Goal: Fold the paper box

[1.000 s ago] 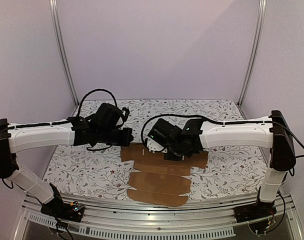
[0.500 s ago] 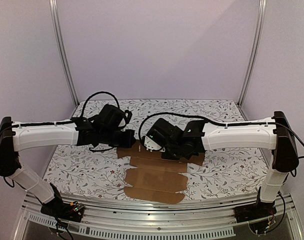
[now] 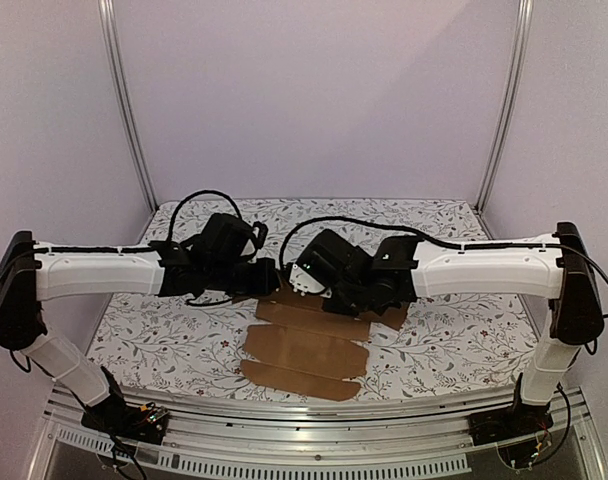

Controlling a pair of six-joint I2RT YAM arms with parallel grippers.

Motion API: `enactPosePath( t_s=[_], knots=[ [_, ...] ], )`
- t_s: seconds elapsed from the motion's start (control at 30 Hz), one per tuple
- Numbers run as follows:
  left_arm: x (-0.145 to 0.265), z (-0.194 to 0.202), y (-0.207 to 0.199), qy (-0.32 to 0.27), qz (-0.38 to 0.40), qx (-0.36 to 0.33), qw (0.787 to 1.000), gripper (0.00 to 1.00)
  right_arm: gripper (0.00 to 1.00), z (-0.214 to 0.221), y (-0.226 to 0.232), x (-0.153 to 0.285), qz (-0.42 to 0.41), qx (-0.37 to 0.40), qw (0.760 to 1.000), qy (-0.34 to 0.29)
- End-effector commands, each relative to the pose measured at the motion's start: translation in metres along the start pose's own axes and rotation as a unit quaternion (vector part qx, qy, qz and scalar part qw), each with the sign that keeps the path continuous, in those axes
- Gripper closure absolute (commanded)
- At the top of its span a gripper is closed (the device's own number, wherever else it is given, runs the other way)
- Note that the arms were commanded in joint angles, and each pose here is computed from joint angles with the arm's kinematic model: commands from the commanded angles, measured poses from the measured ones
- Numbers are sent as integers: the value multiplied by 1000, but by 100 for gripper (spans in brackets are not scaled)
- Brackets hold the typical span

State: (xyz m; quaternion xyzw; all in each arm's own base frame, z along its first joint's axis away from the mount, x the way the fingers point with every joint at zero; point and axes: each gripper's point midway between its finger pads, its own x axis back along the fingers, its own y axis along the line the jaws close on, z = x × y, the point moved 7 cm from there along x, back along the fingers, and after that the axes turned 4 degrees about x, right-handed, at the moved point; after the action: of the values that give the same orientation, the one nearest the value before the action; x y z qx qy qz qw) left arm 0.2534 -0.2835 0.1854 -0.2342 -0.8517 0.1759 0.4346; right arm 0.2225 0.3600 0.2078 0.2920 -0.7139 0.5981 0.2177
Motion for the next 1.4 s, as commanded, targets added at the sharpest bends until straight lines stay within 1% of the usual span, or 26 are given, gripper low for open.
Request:
enactPosePath(
  t_s=[0.0,0.03,0.1,0.27,0.4,0.6,0.83,1.03,1.27,1.37],
  knots=[
    [-6,5,-9,-15,48,39,998,100,100,-4,-3,15,-7,-33,999,-31],
    [-5,1,-13,-30,63,44,997,100,100,-4,-2,15,-9,-35,999,-30],
    [-3,-2,-14,-42,70,51,995,100,100,-2,-1,15,-12,-36,999,-29],
    [3,-8,-19,-62,89,51,993,100,100,1,2,16,-20,-43,998,-28],
    [7,-10,-18,-60,81,37,994,100,100,4,4,15,-18,-47,998,-23],
    [11,-1,-3,-43,57,30,997,100,100,6,6,11,-13,-51,999,-13],
    [23,12,28,-34,-38,16,999,100,100,5,6,9,-10,-53,999,-10],
    [24,20,47,-12,-108,0,994,100,100,3,7,9,-35,-63,997,-18],
    [16,33,65,3,-155,-3,988,100,100,1,9,3,-71,-81,994,-9],
    [9,37,70,6,-163,-6,987,100,100,0,9,2,-90,-96,991,-8]
  ],
)
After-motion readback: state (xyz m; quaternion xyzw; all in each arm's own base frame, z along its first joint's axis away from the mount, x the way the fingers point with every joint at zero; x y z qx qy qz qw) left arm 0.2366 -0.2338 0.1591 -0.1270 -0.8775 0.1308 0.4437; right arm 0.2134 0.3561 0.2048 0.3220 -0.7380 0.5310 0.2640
